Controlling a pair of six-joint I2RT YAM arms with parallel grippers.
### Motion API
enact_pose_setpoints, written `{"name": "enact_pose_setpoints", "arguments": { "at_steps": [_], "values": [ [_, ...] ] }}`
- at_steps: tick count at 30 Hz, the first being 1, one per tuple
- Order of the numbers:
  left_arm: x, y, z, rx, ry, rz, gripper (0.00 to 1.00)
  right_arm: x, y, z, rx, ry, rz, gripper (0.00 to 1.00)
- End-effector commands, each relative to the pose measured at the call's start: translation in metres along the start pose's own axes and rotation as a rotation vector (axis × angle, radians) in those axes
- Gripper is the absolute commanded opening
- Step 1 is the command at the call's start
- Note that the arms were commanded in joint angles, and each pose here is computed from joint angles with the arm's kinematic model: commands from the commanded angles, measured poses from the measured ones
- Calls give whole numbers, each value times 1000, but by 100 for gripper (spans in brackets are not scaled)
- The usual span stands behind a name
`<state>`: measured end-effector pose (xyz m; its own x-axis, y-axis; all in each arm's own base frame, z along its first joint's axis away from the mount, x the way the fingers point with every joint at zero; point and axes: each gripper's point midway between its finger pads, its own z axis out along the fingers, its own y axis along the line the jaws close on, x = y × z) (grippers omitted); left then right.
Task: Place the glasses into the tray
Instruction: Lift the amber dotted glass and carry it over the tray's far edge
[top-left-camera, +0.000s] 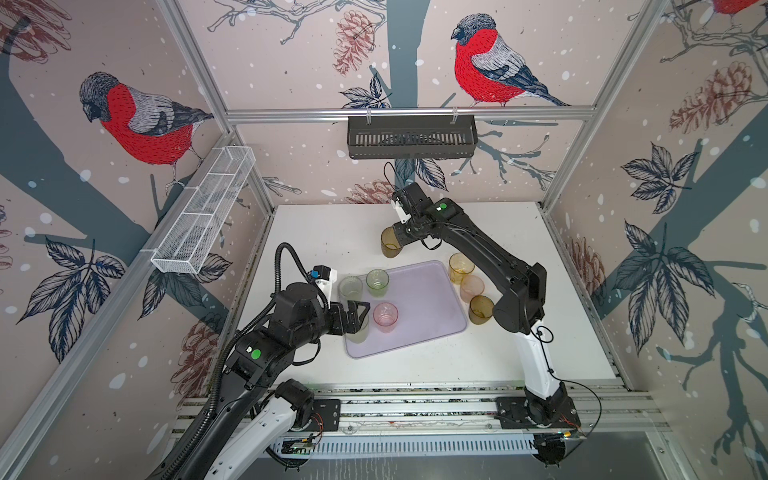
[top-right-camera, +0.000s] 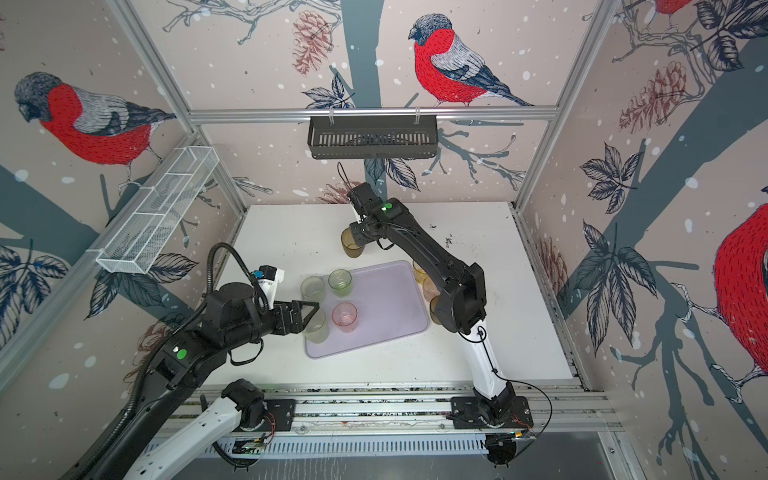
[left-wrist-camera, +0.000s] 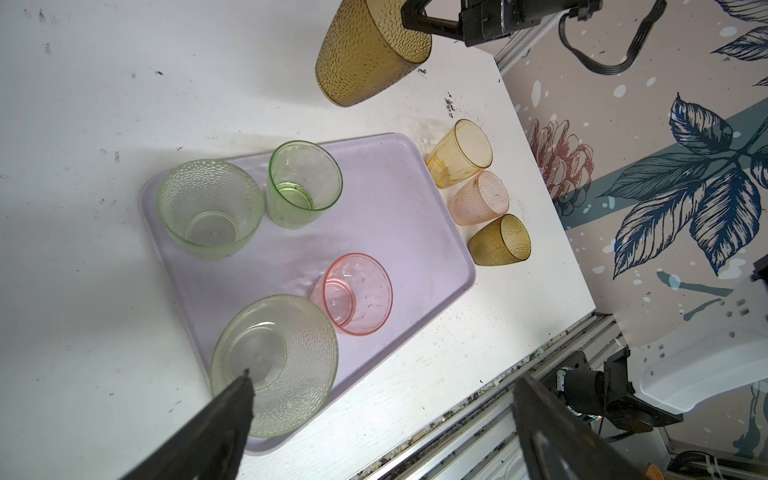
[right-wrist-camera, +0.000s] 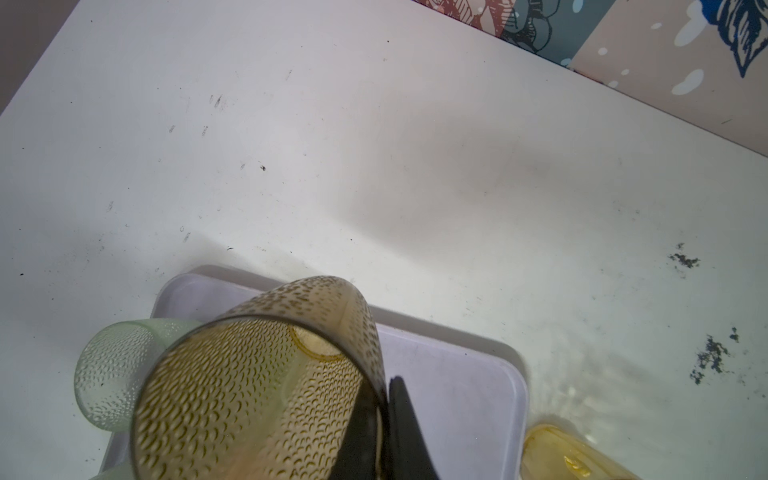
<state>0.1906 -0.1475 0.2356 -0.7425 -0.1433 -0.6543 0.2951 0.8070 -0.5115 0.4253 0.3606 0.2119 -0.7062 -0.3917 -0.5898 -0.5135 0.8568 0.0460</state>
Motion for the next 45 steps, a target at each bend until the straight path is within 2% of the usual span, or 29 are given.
{"name": "enact_pose_setpoints", "arguments": {
  "at_steps": [1, 17, 32, 45],
  "values": [
    [-11, -6, -1, 21, -41, 13, 97, 4, -4, -8, 29, 7, -25, 0],
    [-14, -9, 4, 20, -21, 26, 97, 14, -16, -20, 57, 24, -29, 0],
    [-18, -17, 9, 57, -15, 37, 97, 39, -35, -32, 88, 57, -19, 0],
    [-19, -20, 14, 75, -8, 40, 97, 63, -44, -19, 86, 104, -5, 0]
  ]
}}
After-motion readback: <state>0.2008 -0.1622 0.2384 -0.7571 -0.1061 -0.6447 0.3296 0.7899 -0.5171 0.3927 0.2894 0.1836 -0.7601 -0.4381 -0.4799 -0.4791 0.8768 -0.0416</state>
